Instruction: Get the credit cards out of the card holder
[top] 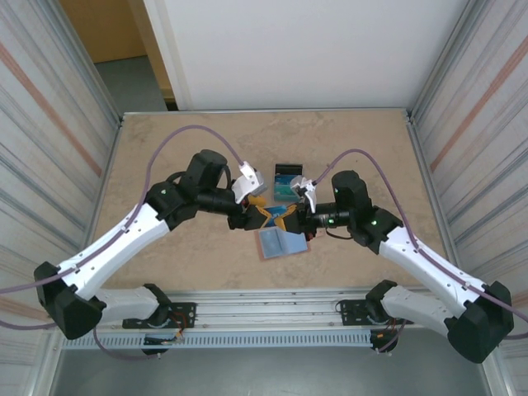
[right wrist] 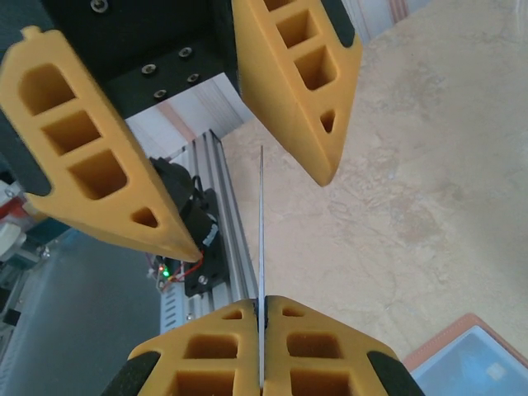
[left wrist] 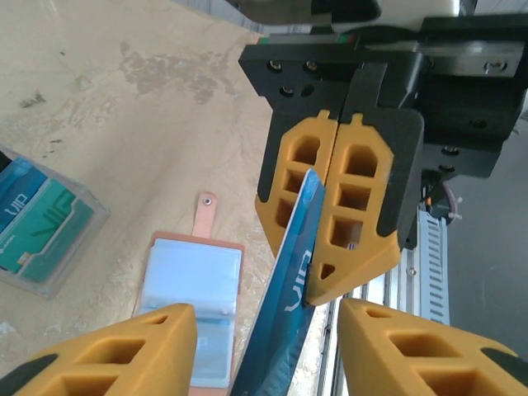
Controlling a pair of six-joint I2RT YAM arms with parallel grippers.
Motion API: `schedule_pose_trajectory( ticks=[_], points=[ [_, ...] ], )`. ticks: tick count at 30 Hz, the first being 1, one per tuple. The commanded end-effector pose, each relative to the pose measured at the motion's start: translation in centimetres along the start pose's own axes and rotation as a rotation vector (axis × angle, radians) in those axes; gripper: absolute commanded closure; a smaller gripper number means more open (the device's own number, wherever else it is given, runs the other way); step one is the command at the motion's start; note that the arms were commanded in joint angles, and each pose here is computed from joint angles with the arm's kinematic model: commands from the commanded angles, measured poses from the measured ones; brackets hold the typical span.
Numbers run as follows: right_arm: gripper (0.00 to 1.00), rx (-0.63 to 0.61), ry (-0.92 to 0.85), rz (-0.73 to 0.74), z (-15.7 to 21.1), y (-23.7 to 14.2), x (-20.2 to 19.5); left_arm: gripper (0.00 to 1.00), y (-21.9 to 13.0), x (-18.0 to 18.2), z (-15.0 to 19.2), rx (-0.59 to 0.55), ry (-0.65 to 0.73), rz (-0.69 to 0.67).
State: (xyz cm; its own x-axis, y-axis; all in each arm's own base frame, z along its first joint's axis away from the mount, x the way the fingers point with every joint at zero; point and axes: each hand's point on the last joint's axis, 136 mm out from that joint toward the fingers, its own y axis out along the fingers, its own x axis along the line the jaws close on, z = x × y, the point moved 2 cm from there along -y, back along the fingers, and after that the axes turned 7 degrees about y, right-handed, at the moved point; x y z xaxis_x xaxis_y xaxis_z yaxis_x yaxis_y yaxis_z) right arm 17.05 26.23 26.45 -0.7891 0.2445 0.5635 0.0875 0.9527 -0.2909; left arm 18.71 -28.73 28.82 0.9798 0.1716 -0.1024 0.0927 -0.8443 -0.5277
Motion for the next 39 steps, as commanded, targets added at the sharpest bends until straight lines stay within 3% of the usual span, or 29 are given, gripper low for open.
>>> schedule_pose_trajectory(
  ticks=[1,7,9,10,12,16,19,28,31,39],
  points=[
    [1.00,-0.026,-0.075,-0.040,-1.1,-0.8,1.9,0.60,-0.2,-0.7,-1.0,-0.016,0.050,0.064],
    [1.00,-0.028,-0.084,-0.027,-1.1,-0.9,1.8,0.90,0.6,-0.5,-1.3,-0.016,0.065,0.099],
    [0.92,-0.032,-0.076,0.003,-1.0,-0.9,1.2,1.00,0.8,-0.2,-1.3,-0.010,0.079,0.090],
    [0.87,-0.036,-0.073,0.020,-1.0,-1.0,0.9,1.00,0.9,0.1,-1.3,-0.006,0.088,0.078],
    [0.66,-0.049,-0.062,0.067,-1.0,-1.2,0.2,1.00,0.8,1.1,-1.4,-0.003,0.103,0.049],
    [0.51,-0.114,-0.009,0.254,-0.8,-2.2,-2.6,1.00,0.7,4.1,-1.6,0.001,0.139,-0.007],
    [0.34,-0.194,0.064,0.436,-0.7,-4.1,-5.2,1.00,1.2,7.2,-1.5,0.018,0.174,-0.059],
    [0.17,-0.334,0.250,0.772,-0.4,-9.2,-9.3,1.00,6.5,14.6,-0.3,0.164,0.352,-0.096],
    [0.02,-0.346,0.283,0.811,-0.4,-9.7,-9.8,1.00,8.2,16.1,0.4,0.198,0.407,-0.077],
    [0.01,-0.401,0.372,0.944,-0.4,-11.6,-10.8,1.00,11.3,19.0,1.4,0.205,0.445,-0.032]
  ],
)
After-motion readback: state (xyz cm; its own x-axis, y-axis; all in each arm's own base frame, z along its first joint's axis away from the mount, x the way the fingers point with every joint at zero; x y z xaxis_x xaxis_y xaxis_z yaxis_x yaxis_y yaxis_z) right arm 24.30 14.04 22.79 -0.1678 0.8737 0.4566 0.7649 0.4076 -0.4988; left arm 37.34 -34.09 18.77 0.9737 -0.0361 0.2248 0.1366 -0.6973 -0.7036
